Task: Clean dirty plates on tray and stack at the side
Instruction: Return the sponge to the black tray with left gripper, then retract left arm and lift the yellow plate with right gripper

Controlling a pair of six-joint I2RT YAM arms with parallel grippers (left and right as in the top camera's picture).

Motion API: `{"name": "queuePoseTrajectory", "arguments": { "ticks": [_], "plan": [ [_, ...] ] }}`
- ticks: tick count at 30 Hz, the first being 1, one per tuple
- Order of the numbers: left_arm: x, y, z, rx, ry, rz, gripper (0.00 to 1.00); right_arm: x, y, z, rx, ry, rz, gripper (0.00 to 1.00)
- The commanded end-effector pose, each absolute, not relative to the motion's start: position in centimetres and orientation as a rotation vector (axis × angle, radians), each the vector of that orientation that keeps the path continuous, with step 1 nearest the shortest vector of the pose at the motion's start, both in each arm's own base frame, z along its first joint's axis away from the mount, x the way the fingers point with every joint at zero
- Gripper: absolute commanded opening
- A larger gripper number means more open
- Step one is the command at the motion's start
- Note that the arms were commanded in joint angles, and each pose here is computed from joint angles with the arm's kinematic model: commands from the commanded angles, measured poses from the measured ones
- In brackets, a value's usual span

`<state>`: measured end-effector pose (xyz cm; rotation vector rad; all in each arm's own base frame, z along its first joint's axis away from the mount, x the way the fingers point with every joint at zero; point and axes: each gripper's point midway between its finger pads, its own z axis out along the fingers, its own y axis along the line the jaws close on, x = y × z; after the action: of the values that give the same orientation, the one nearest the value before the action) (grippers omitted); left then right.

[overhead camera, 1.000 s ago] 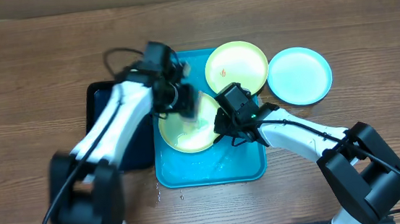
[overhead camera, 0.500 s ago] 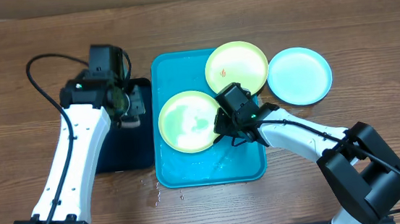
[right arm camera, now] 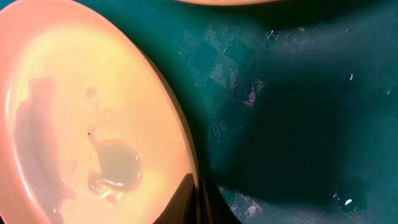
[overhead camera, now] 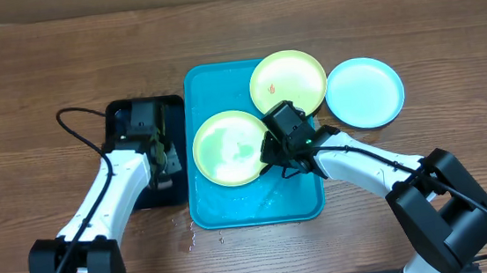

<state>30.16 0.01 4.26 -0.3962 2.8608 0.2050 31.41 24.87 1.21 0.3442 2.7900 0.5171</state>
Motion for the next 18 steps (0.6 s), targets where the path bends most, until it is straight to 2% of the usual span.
{"name": "queuePoseTrajectory", "arguments": {
  "ticks": [1,3,4,7,8,10,18],
  "plan": [
    [29.9,0.3,3.7,-0.408,2.862,0.226,0.04,30.9,25.0,0.7,0.33,2.804,0.514,0.04],
    [30.2,-0.3,3.7,-0.367,2.868,0.176,0.05,30.9,25.0,0.7,0.33,2.805,0.514,0.04],
    [30.3,-0.6,3.8,-0.352,2.872,0.149,0.09,30.9,25.0,0.7,0.33,2.804,0.514,0.04],
    [30.5,-1.1,4.4,-0.35,2.88,0.117,0.45,30.9,25.0,0.7,0.33,2.804,0.514,0.04],
    [30.5,-1.1,4.7,-0.35,2.882,0.115,0.52,30.9,25.0,0.7,0.33,2.804,0.514,0.04],
    [30.9,-1.1,5.8,-0.35,2.881,0.115,0.57,31.0,24.9,0.7,0.331,2.802,0.511,0.06],
    [32.9,-3.2,13.5,-0.308,2.837,-0.058,0.6,31.7,24.8,0.9,0.335,2.767,0.499,0.3]
  ]
}}
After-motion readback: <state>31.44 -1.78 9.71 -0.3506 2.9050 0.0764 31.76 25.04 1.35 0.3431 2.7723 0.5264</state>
